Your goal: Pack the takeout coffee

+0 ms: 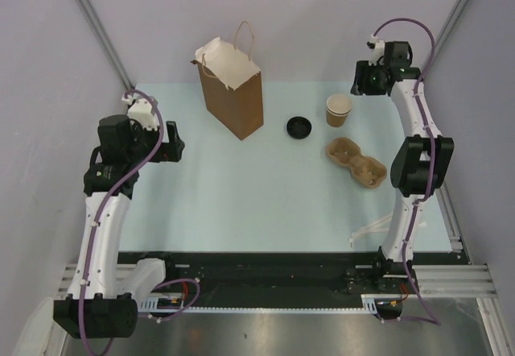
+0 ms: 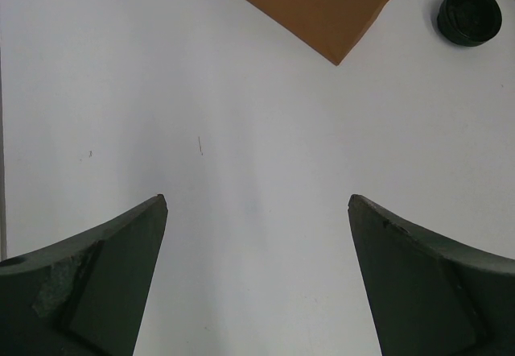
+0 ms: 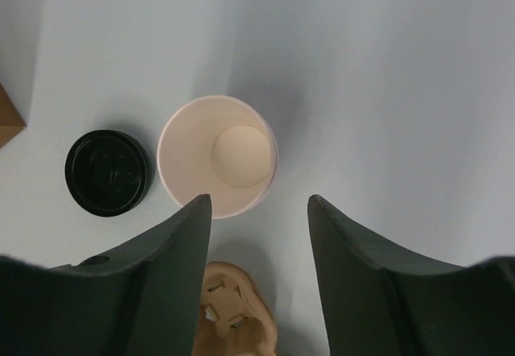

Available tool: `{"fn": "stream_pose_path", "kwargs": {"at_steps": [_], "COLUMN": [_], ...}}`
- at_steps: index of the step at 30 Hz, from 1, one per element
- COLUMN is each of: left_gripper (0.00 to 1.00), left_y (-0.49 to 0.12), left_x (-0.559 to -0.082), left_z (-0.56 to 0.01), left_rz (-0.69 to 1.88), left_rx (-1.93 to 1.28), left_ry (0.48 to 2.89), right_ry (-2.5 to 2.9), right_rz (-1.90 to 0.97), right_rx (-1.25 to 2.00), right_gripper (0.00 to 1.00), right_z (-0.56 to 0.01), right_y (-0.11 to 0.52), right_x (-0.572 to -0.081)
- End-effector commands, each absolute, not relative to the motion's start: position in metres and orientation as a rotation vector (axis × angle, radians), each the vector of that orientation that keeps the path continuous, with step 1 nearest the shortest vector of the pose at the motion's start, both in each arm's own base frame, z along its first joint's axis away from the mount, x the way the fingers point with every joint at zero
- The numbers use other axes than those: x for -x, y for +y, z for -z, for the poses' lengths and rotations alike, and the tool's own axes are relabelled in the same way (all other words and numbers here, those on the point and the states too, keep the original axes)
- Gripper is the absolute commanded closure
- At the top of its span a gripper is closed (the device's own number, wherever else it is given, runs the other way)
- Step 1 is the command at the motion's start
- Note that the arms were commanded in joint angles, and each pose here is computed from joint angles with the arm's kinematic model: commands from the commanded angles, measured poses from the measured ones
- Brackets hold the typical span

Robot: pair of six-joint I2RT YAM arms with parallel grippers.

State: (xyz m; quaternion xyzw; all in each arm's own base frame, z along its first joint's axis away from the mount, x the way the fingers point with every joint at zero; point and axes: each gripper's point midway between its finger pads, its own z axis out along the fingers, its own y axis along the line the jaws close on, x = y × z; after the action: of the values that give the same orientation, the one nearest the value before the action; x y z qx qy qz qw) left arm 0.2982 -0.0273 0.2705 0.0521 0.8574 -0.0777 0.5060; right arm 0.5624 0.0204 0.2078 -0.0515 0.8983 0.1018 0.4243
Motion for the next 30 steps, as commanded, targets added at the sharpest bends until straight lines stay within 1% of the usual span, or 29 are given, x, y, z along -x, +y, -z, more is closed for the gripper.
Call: {"fn": "stream_pose_path", "kwargs": {"at_steps": [1,5,8,11,19,23,30], "left_gripper": [0.01,0.00,0.00,0.00,0.01,0.00,0.01], "left_y": [-0.029,-0.030,-0.030,-0.031,-0.030,-0.030,-0.030], "left_x": [-0.307,-0.310,-0.311,-0.312,-0.314,-0.314,-0.315], "left_z": [-0.286,-0.283,-0.282,-0.280,-0.276,-0.275,-0.273], "left_rz": [0.195,0.204,0.206,0.208,0.208,0.206,0.207], "left_rx": [-0.114,-0.118,-0.119,-0.123,-0.121,-0.117,-0.116], "left_ry": [2.011,2.020,2.020,2.021,2.030,2.030,2.036], "right_ry": [2.189,2.222,2.229,2.239,2.259,2.264,2.277], "right_rz": [-0.217,-0.215,-0.212,-0.214,-0.207,-0.192,-0.184], "right_rx": [0.132,0.138,0.142,0.150,0.167,0.165,0.160], "right_gripper": [0.45,0.48,0.50,0.55,0.56,0.59,0.62], "right_z": [-0.222,-0.201,-0.196,-0.188,-0.171,-0.165,-0.155], "right_y": [0.020,0.021,0.023,0.026,0.032,0.030,0.029], "right_x": [-0.578,-0.584,-0.586,-0.589,-0.595,-0.599,-0.602]}}
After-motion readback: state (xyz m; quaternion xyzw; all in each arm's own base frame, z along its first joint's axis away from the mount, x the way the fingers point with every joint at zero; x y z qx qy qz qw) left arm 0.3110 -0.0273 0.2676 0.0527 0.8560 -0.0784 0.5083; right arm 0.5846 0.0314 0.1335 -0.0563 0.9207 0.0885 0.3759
